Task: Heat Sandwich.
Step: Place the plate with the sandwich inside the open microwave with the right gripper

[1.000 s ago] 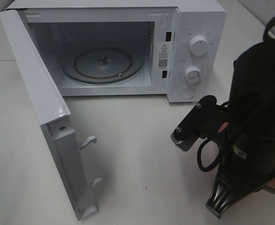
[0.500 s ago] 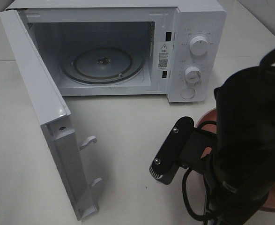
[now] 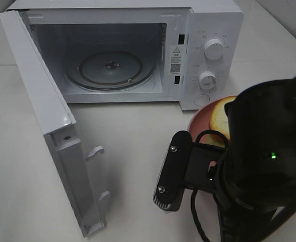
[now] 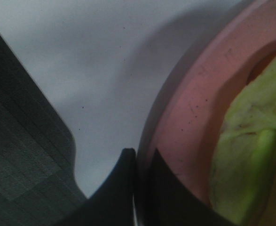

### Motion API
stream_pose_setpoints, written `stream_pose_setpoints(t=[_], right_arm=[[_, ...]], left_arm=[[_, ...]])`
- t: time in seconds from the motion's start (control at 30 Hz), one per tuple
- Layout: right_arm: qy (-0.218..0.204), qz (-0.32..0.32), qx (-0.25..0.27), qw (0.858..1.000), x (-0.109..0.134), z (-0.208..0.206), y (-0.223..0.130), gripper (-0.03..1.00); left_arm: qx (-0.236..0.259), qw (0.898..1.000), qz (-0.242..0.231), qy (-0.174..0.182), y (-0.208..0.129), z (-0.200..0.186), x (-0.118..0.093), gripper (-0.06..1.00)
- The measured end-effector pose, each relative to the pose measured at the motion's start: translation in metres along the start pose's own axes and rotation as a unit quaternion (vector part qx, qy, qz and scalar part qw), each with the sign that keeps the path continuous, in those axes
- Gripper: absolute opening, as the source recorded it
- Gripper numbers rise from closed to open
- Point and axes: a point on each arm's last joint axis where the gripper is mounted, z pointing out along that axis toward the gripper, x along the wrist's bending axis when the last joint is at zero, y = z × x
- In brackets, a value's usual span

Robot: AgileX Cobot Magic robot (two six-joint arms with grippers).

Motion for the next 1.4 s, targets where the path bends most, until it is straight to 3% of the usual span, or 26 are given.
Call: stream_pose_setpoints(t=[0.53,0.97,1.4], right_arm=[[-0.004,-0.128,-0.065,0.990,0.001,-0.001,0.012,0.03],[-0.010,-0.254,-0.107,0.961,0.003,-0.001,0.019,0.03],[-0.019,-0.301,-0.115,0.946,0.002,-0.001,0.020,0.03]], left_arm=[[0.000,1.000,0.000,0.000,0.000,0.000,0.000,0.97],[0.000,1.000,0.000,0.000,0.000,0.000,0.000,0.97],[0.000,1.000,0.000,0.000,0.000,0.000,0.000,0.97]])
